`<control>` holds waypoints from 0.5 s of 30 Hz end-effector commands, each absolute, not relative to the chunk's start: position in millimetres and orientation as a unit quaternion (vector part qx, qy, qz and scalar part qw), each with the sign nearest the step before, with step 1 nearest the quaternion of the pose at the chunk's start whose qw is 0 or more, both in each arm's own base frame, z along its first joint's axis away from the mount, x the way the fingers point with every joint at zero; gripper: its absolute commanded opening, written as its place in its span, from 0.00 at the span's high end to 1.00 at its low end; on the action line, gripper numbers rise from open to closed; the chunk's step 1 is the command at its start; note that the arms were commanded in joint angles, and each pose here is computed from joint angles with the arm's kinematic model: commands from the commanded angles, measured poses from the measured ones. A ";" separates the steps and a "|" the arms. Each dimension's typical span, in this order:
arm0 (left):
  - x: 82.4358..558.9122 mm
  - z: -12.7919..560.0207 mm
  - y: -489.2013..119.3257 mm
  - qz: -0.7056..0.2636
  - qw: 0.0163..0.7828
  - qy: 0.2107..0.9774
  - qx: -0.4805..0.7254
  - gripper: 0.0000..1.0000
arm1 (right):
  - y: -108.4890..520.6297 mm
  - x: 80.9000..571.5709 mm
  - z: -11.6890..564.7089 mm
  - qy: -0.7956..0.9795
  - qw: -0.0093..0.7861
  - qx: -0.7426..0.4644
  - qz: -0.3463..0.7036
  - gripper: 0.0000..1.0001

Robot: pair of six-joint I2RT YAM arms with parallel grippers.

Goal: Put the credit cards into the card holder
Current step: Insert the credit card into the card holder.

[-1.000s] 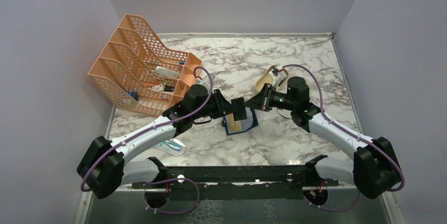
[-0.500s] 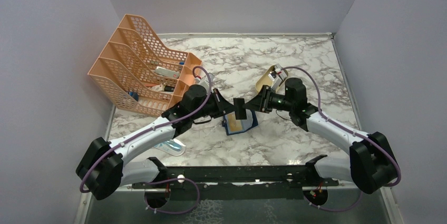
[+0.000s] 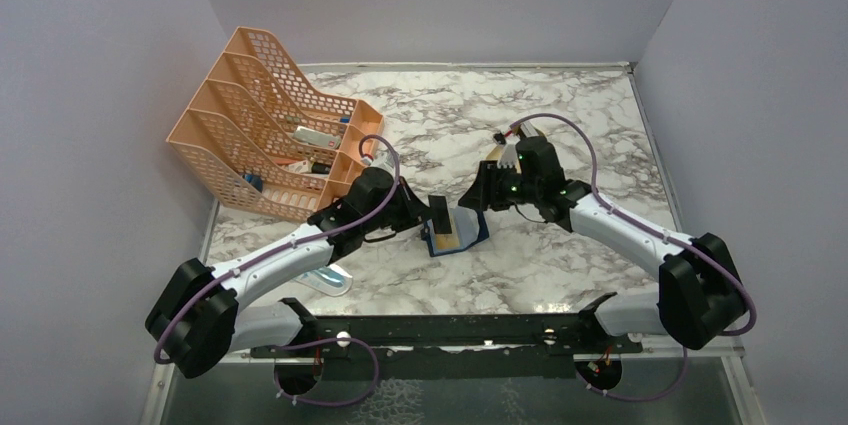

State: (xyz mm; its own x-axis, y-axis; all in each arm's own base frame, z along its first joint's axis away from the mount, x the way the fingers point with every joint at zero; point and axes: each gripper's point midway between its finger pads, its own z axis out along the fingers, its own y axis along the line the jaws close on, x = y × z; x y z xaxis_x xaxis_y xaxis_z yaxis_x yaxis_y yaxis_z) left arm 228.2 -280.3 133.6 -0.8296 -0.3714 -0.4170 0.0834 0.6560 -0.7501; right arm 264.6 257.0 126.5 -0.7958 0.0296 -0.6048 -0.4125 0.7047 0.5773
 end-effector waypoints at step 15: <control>229.2 112.1 -304.2 -0.427 0.235 0.872 -0.051 1.00 | 223.4 265.0 54.7 0.932 0.284 -0.134 0.183 0.80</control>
